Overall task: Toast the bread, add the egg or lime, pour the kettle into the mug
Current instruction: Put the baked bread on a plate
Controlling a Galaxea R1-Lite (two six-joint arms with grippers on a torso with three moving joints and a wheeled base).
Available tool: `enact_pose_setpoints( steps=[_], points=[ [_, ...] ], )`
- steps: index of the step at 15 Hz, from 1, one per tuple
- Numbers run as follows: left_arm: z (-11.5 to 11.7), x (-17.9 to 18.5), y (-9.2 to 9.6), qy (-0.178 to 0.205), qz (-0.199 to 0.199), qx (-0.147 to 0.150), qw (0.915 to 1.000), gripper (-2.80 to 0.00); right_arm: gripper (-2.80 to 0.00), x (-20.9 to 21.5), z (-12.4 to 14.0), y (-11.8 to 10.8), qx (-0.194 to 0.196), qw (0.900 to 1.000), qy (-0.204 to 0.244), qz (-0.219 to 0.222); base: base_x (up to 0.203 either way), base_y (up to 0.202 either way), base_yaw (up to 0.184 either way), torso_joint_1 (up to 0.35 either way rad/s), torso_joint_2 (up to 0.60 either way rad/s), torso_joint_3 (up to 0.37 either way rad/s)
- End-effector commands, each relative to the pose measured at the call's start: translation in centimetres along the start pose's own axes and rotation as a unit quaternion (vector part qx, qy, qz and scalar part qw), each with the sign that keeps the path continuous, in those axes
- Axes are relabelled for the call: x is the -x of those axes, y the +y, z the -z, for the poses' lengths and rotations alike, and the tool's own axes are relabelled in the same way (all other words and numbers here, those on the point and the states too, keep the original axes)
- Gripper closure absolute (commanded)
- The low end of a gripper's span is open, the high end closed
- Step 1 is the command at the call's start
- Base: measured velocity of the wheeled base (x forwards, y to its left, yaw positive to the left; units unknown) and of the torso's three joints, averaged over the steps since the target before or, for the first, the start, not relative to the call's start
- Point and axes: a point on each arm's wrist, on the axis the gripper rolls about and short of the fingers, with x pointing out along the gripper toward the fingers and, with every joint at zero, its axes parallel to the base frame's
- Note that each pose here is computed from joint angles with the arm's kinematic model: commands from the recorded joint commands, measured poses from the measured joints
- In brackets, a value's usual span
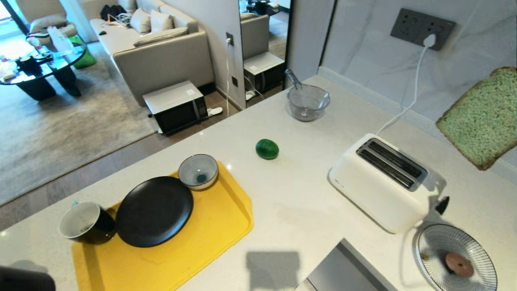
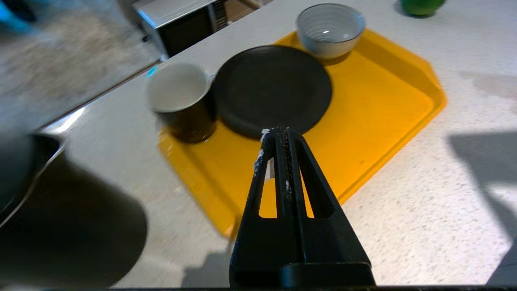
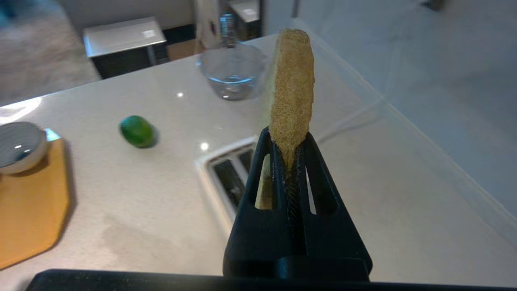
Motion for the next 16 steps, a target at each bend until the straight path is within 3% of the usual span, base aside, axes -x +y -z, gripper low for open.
enact_pose_setpoints(
  steps=[1, 16],
  points=[
    [0.5, -0.1, 0.0, 0.007, 0.0, 0.0, 1.0, 0.0, 0.0, 0.1, 0.2, 0.0, 0.0, 1.0, 0.002, -0.001, -0.003, -0.006, 0.175, 0.002, 0.0, 0.002],
    [0.5, -0.1, 0.0, 0.007, 0.0, 0.0, 1.0, 0.0, 0.0, 1.3, 0.6, 0.3, 0.001, 1.0, -0.004, -0.007, -0.002, -0.009, 0.174, 0.003, 0.0, 0.003]
  ],
)
